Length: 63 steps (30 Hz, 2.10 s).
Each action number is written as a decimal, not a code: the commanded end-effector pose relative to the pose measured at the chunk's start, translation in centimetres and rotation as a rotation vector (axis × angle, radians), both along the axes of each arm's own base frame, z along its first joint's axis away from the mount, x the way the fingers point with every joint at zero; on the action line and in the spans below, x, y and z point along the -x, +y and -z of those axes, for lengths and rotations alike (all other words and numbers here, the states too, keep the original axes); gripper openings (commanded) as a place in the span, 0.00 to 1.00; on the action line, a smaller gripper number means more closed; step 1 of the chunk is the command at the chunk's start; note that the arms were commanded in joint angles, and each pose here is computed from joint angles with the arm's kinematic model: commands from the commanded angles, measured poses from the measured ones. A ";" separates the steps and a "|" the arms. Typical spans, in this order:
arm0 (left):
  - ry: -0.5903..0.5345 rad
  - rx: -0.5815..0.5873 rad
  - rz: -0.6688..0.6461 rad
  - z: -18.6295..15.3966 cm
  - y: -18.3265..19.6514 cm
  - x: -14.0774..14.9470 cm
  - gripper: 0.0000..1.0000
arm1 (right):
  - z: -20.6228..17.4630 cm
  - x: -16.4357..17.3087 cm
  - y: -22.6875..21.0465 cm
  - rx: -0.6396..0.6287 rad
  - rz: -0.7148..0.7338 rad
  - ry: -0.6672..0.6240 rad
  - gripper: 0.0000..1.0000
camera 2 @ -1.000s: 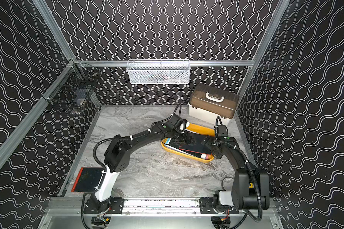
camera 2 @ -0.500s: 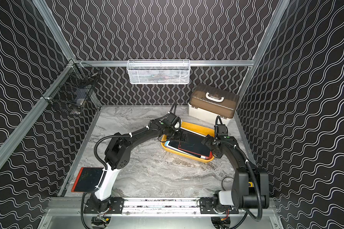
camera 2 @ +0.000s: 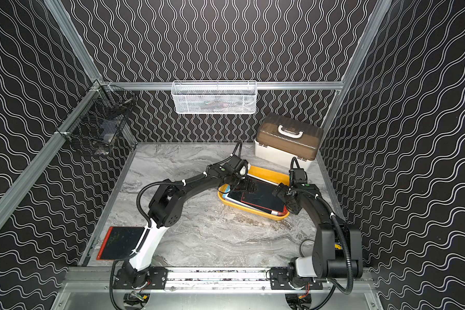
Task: Take out the writing tablet from the storage box
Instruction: Pick up the writing tablet from the storage box.
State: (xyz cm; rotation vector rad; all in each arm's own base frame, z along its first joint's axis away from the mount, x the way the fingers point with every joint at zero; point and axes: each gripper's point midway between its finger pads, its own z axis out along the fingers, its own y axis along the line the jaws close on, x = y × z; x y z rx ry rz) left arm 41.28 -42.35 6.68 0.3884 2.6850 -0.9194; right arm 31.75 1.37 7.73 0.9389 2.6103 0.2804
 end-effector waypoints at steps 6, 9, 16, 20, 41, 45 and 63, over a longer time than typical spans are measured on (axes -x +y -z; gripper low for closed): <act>0.143 0.084 0.054 -1.1 -2.1 3.2 0.99 | -0.5 -1.0 0.9 -0.047 -0.020 -0.024 0.95; 0.113 0.171 0.058 -4.7 -2.6 3.0 0.99 | -0.5 -0.9 0.8 -0.042 -0.021 -0.025 0.95; 0.120 0.406 0.046 -10.9 -2.7 2.1 0.99 | -1.0 -1.1 0.7 -0.038 -0.014 -0.034 0.95; 0.173 0.447 0.020 -10.1 -2.2 1.7 0.99 | -2.3 -1.3 0.4 -0.026 -0.004 -0.060 0.95; 0.069 0.210 0.035 -8.4 1.2 1.3 0.78 | -5.2 -0.6 -1.4 0.063 0.065 -0.103 0.97; 0.087 0.196 0.065 -7.5 1.7 1.9 0.57 | -5.7 -0.3 -1.7 0.071 0.079 -0.113 0.97; 0.152 0.254 0.063 -6.4 -0.1 2.1 0.27 | -8.0 0.3 -2.1 0.084 0.108 -0.168 0.97</act>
